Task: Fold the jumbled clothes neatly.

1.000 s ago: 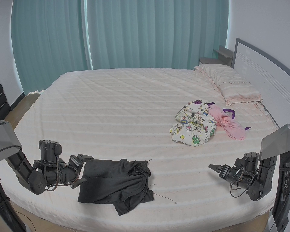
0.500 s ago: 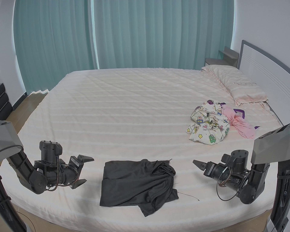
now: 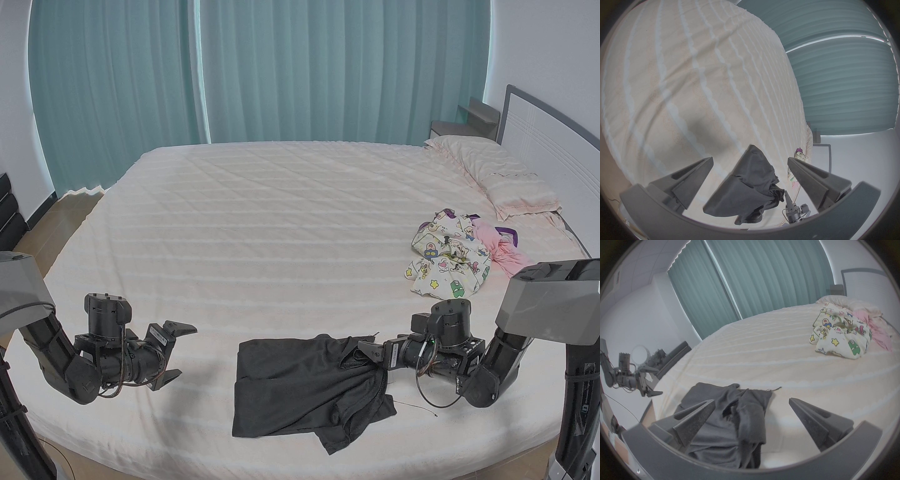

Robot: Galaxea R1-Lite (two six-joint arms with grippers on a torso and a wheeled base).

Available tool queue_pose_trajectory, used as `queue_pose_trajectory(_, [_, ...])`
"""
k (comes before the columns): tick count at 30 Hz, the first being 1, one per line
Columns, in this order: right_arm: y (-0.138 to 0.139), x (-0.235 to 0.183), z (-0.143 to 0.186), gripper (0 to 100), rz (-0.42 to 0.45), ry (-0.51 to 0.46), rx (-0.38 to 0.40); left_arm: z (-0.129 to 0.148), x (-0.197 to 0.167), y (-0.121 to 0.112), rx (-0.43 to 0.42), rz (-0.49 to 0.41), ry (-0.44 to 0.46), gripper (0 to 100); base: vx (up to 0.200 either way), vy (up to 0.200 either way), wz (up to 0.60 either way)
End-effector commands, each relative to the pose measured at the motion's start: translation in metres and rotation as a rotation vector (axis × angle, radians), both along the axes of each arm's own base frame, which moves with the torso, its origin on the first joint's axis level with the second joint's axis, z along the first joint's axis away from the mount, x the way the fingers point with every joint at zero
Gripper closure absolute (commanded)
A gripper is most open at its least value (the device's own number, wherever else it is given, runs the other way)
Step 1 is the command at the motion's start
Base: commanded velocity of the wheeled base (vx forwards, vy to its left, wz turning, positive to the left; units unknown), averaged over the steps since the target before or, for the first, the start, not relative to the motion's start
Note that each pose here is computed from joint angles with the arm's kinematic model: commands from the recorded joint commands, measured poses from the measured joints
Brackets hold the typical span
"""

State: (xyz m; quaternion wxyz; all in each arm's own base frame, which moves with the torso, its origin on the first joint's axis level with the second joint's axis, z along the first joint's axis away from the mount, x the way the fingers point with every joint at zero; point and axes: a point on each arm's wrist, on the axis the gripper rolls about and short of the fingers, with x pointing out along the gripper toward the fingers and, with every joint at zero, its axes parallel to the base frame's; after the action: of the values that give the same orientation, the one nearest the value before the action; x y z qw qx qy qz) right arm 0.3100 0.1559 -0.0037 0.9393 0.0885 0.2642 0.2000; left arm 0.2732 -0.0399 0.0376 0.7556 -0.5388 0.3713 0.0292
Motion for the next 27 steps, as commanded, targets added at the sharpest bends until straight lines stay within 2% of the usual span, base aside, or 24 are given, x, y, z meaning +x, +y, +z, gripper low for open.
queue_pose_trajectory(1, [0.011, 0.017, -0.008, 0, 0.041, -0.008, -0.054, -0.009, 0.001, -0.001, 0.005, -0.001, 0.022, 0, 0.0, 0.0, 0.0])
queue_pose_trajectory(5, [0.014, 0.021, -0.016, 0, 0.06, 0.016, -0.099, -0.009, 0.001, -0.001, 0.007, -0.005, 0.022, 0, 0.0, 0.0, 0.0])
queue_pose_trajectory(6, [0.015, 0.021, -0.02, 100, 0.064, 0.023, -0.104, -0.009, 0.001, -0.001, 0.007, -0.005, 0.022, 0, 0.0, 0.0, 0.0])
queue_pose_trajectory(12, [0.021, 0.032, -0.019, 100, 0.07, -0.002, -0.079, -0.01, 0.001, -0.001, 0.01, -0.006, 0.024, 0, 0.0, 0.0, 0.0])
queue_pose_trajectory(17, [0.009, 0.051, -0.014, 100, 0.008, -0.029, -0.042, -0.011, 0.001, -0.001, 0.01, -0.006, 0.029, 0, 0.0, 0.0, 0.0])
queue_pose_trajectory(21, [0.002, 0.062, -0.014, 100, -0.044, -0.026, 0.009, -0.011, 0.001, -0.001, 0.011, -0.005, 0.029, 0, 0.0, 0.0, 0.0])
queue_pose_trajectory(23, [-0.002, 0.068, -0.014, 100, -0.092, 0.001, 0.087, -0.011, 0.001, -0.001, 0.011, -0.005, 0.029, 0, 0.0, 0.0, 0.0])
queue_pose_trajectory(27, [-0.007, 0.071, -0.018, 100, -0.107, 0.028, 0.127, -0.011, 0.001, -0.002, 0.012, -0.005, 0.029, 0, 0.0, 0.0, 0.0])
